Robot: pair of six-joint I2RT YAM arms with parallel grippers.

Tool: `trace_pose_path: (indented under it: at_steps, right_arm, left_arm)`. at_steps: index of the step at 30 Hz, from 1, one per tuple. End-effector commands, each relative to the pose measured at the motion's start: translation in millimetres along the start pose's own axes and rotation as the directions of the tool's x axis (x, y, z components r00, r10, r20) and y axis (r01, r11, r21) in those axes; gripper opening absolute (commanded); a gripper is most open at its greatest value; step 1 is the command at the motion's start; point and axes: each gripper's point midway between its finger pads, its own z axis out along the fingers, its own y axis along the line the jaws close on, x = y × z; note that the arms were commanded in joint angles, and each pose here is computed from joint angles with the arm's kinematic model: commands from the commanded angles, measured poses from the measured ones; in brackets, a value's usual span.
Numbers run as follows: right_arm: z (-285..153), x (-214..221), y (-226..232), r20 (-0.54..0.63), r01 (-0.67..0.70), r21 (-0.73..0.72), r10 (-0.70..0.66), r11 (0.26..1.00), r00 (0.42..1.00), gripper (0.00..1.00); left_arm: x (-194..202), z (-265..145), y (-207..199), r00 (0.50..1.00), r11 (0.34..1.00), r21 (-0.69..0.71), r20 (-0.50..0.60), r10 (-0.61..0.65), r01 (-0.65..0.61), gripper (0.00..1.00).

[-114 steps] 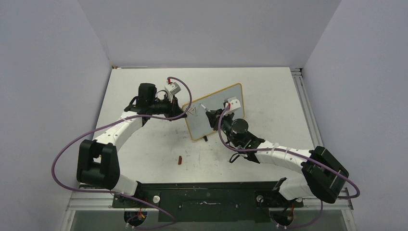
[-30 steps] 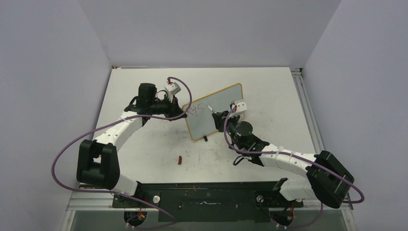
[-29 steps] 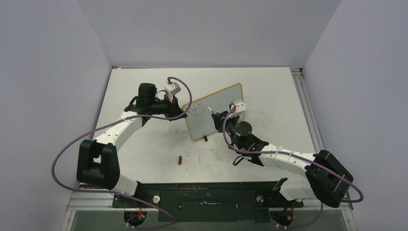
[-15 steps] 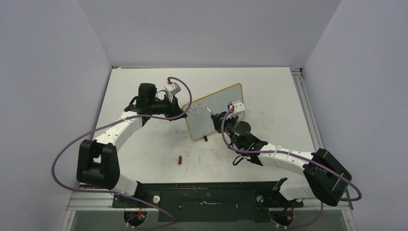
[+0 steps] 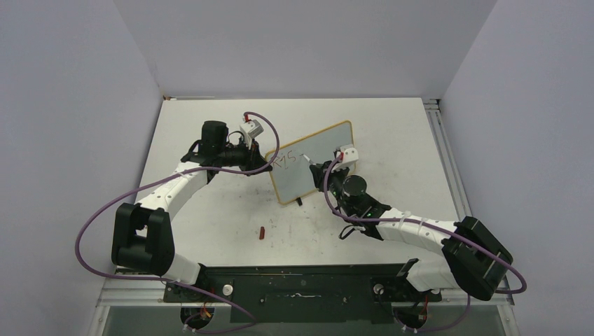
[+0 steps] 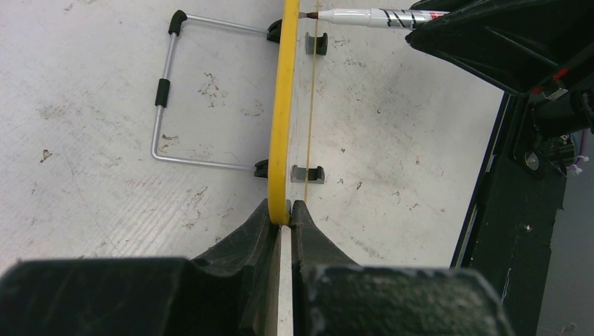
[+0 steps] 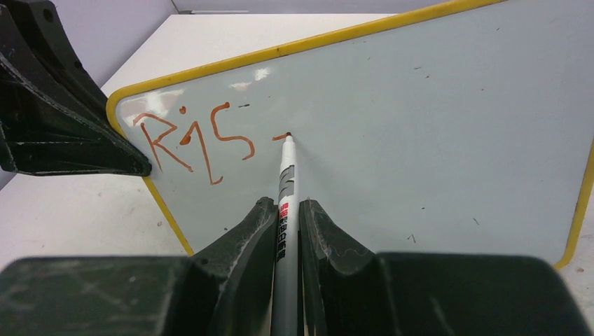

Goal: Write a sentence on the whiteboard

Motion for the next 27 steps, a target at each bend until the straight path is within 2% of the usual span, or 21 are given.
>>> trace_pose_path:
  at_steps: [1,15,27]
  right_arm:
    - [4,-35,0,0.094,-0.022,0.014,0.021,1.0,0.995,0.05]
    - [6,-52,11,0.14,-0.03,-0.032,0.034,0.999,0.99,0.05]
    - [11,-41,17,0.106,-0.028,-0.067,0.035,0.997,0.994,0.05]
  left_arm:
    - [-3,1,0,0.999,0.999,-0.002,-0.014,0.04,-0.04,0.0]
    - [-2,2,-1,0.999,0.999,0.0,-0.016,0.04,-0.04,0.0]
    - [-4,1,-1,0.999,0.999,0.0,-0.013,0.043,-0.043,0.0]
